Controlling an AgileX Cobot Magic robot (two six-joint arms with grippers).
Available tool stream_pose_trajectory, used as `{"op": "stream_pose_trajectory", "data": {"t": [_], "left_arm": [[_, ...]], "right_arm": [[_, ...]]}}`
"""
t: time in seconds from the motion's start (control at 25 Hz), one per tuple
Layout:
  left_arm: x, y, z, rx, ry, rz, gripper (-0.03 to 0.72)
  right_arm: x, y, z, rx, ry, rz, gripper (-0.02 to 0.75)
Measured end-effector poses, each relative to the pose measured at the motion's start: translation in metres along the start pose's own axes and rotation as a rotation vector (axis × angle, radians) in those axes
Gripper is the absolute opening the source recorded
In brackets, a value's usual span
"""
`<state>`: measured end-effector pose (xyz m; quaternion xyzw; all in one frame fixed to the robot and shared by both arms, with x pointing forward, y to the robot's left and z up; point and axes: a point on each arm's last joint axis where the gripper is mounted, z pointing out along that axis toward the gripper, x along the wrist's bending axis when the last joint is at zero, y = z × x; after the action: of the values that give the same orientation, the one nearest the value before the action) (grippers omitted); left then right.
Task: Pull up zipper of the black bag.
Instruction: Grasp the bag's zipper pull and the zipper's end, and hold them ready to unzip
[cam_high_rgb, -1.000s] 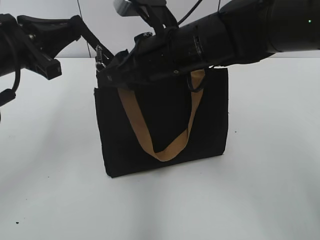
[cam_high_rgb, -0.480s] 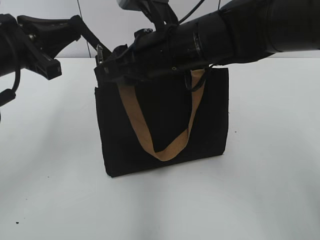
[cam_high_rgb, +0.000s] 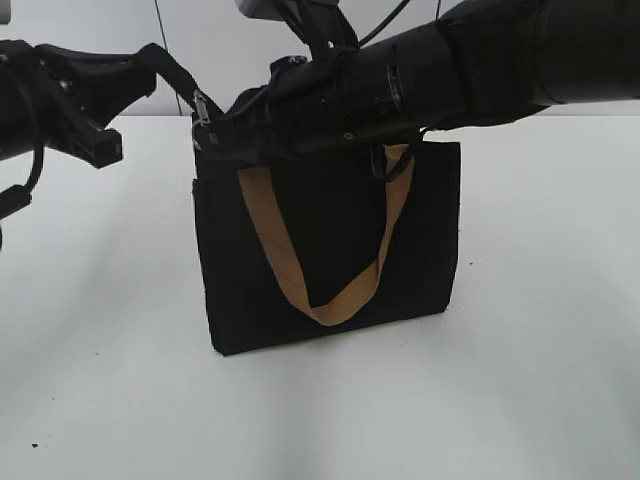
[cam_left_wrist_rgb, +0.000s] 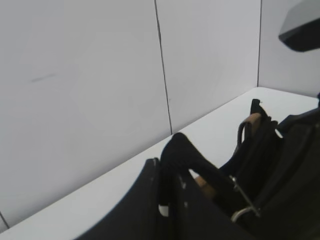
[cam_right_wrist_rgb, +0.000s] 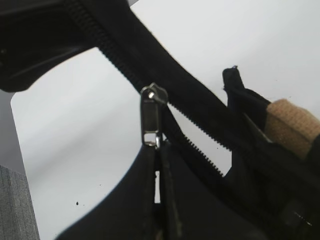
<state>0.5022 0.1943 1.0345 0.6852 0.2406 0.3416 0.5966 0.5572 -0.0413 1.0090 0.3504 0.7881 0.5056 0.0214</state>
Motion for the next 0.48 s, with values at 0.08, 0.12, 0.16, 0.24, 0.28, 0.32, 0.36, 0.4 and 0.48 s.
{"op": "stream_pose_trajectory", "data": {"t": [0.08, 0.12, 0.16, 0.24, 0.28, 0.32, 0.36, 0.4, 0.48], "left_arm": [[0.001, -0.004, 0.0, 0.042, 0.015, 0.0, 0.027], [0.002, -0.006, 0.0, 0.069, 0.026, -0.001, 0.027], [0.003, -0.009, -0.001, 0.098, 0.038, -0.003, 0.027], [0.005, -0.014, -0.001, 0.154, 0.058, -0.004, 0.027], [0.006, -0.016, -0.002, 0.181, 0.069, -0.005, 0.027], [0.007, -0.018, -0.002, 0.202, 0.076, -0.005, 0.027], [0.007, -0.02, -0.002, 0.216, 0.082, -0.005, 0.027], [0.008, -0.021, -0.003, 0.228, 0.086, -0.005, 0.027], [0.008, -0.022, -0.003, 0.239, 0.087, -0.002, 0.027]], "right_arm": [[0.0, 0.0, 0.0, 0.001, 0.005, 0.0, -0.013], [0.001, 0.0, 0.0, 0.002, 0.011, 0.007, -0.013], [0.002, 0.0, 0.0, 0.004, 0.021, 0.019, -0.013], [0.004, -0.001, 0.0, 0.01, 0.047, 0.045, -0.013], [0.006, -0.001, 0.0, 0.014, 0.063, 0.057, -0.013], [0.007, -0.001, -0.001, 0.017, 0.076, 0.07, -0.013], [0.008, -0.001, -0.001, 0.021, 0.089, 0.082, -0.013], [0.009, -0.002, -0.001, 0.024, 0.1, 0.091, -0.013], [0.012, -0.002, -0.001, 0.032, 0.13, 0.101, -0.013]]}}
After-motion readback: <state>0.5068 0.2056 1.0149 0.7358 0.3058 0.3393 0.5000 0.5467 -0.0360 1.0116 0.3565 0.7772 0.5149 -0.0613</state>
